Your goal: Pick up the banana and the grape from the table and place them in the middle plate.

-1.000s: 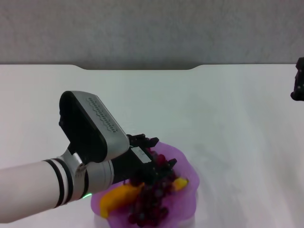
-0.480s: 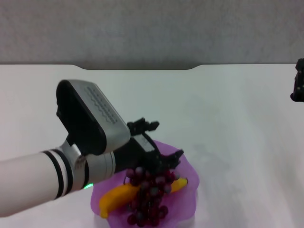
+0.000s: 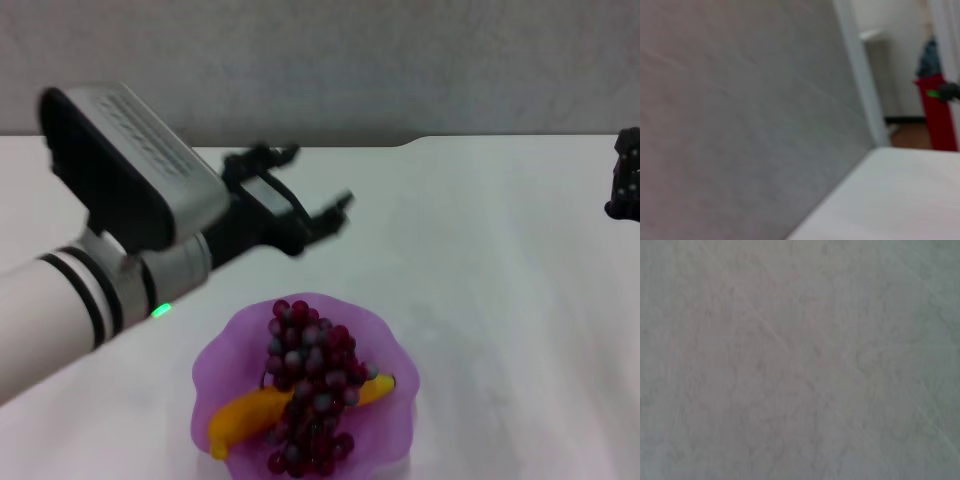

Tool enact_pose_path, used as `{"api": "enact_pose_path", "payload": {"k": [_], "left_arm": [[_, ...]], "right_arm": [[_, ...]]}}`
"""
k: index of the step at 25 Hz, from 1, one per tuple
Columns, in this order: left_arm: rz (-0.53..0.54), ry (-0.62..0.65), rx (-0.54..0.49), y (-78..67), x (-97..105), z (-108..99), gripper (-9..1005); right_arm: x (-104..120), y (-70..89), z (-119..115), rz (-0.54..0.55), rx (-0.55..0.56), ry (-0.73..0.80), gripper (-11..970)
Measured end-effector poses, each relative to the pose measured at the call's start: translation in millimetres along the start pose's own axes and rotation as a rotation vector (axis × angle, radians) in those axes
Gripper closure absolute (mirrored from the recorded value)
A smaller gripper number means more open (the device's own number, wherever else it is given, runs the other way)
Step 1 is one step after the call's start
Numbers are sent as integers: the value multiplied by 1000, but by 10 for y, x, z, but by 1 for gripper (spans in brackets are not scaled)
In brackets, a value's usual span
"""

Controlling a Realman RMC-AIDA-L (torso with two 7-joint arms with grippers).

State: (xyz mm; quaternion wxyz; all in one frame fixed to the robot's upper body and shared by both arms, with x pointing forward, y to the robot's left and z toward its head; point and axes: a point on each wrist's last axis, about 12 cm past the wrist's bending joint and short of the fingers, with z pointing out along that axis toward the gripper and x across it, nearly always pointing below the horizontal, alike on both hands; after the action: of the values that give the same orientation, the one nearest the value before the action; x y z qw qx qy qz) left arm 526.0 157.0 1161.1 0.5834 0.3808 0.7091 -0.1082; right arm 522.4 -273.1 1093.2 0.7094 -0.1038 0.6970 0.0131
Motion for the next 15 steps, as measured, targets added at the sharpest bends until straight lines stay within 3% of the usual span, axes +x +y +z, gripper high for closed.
{"api": "enact_pose_path", "payload": {"k": [7,12,15], "left_arm": [[1,-100,-278,288,41,-140,283],[-21,-146,-481,473,151,-298,483],[-54,-178,-587,561,214,-391,551]], "right_arm": [[23,-4,-22,-7,1,-20,943],[43,-1,-47,-10,2,-40,943],[52,-10,-60,-11,6,-50,943]]}}
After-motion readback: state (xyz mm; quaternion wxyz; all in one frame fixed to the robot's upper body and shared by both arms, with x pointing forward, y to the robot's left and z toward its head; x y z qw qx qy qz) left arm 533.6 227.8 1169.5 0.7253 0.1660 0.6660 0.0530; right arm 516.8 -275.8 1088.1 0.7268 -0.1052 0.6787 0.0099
